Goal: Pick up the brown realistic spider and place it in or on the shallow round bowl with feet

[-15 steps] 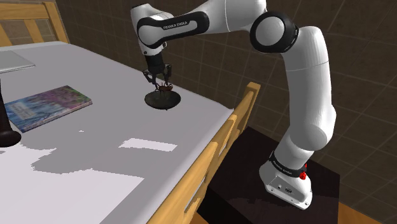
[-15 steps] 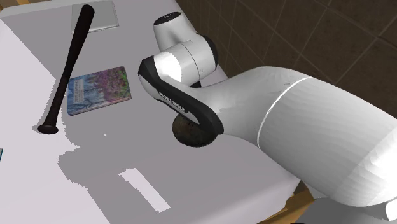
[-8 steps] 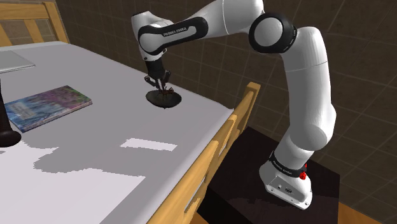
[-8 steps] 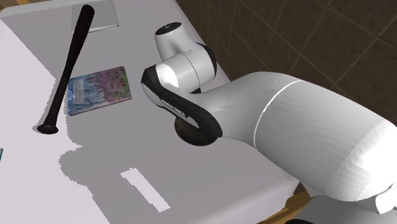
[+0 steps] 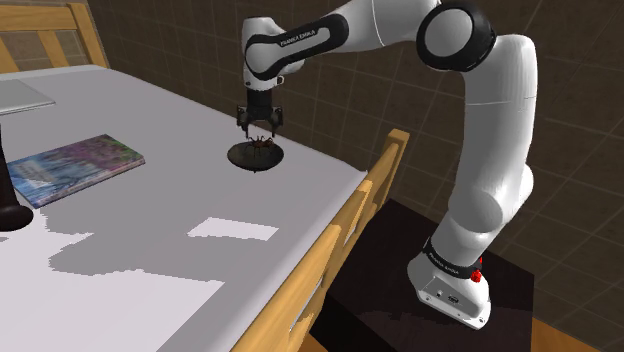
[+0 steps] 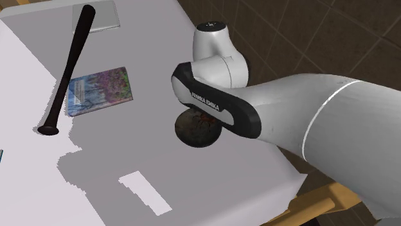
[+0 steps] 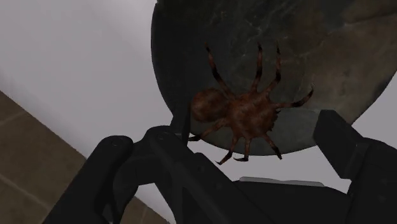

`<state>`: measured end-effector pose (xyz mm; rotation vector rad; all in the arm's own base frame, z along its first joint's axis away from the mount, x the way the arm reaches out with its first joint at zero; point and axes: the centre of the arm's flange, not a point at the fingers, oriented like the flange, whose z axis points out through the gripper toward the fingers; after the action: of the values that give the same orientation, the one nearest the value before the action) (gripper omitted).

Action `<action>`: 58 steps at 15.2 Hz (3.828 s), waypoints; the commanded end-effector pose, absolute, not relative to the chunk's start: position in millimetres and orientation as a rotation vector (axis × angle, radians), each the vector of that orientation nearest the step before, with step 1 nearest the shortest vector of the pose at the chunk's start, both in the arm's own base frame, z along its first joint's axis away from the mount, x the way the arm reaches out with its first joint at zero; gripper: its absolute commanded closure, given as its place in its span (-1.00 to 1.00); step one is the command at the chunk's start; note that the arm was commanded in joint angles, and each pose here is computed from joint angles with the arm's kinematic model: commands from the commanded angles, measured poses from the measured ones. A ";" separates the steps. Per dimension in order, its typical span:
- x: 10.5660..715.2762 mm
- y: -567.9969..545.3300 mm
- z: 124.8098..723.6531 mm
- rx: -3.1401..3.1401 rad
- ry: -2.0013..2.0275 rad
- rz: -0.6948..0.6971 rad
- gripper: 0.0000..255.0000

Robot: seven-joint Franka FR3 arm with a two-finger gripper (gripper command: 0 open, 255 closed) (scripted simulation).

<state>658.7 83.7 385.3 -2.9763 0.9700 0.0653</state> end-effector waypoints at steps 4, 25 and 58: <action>643.0 44.9 372.5 -2.719 1.145 -0.016 -1.00; 645.1 49.0 348.8 -2.719 1.145 -0.016 1.00; 619.0 86.1 426.1 -2.719 1.145 -0.016 1.00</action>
<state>618.4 85.9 431.1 -2.7194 1.1453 -0.0152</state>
